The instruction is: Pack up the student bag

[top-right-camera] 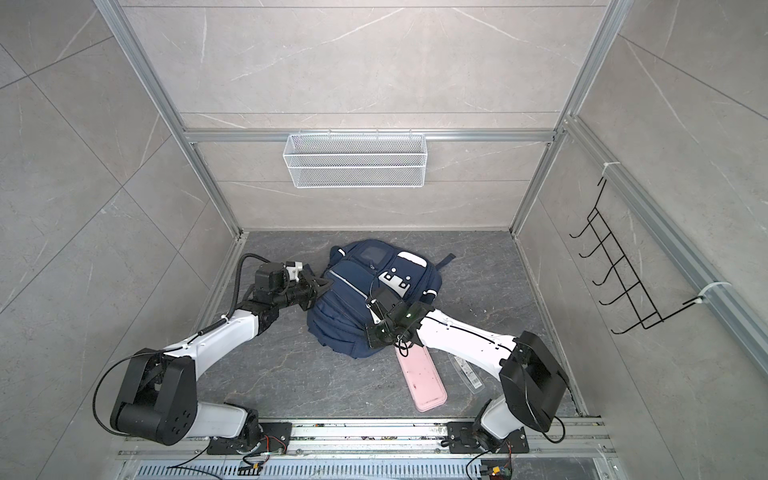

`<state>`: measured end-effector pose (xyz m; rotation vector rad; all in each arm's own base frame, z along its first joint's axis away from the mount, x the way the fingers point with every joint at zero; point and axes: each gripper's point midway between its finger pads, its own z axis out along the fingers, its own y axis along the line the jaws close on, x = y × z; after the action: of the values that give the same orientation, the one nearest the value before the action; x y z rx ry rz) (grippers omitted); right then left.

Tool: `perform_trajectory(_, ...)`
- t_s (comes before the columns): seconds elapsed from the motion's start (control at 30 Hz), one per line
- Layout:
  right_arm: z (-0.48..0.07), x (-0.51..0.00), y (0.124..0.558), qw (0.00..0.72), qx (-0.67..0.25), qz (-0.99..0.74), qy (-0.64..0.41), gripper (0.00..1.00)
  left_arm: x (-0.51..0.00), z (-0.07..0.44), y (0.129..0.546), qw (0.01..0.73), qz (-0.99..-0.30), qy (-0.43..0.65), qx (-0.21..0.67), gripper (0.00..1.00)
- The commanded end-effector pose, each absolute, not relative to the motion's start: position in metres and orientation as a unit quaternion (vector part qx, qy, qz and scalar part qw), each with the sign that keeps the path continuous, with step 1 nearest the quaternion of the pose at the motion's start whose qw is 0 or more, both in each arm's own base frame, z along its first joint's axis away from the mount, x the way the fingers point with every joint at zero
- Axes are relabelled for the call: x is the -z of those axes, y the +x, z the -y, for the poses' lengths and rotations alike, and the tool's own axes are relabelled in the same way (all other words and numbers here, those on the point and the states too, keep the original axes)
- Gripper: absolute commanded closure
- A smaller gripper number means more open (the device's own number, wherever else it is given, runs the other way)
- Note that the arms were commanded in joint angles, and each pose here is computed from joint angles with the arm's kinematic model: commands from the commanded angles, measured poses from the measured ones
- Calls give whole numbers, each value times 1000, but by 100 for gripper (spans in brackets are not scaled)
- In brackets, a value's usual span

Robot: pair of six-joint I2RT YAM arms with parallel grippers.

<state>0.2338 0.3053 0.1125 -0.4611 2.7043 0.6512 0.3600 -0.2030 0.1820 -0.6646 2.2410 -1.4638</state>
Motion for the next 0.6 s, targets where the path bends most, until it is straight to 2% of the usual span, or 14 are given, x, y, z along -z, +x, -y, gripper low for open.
perform_trajectory(0.0, -304, -116, 236, 168, -234, -947, -140, 97, -193, 210, 357, 192, -794, -197, 542, 100)
perform_trajectory(0.1, -312, -116, 240, 167, -244, -946, -135, 100, -194, 209, 356, 195, -795, -198, 540, 100)
perform_trajectory(0.57, -341, -122, 247, 153, -295, -936, -116, 100, -180, 203, 350, 197, -797, -212, 531, 100)
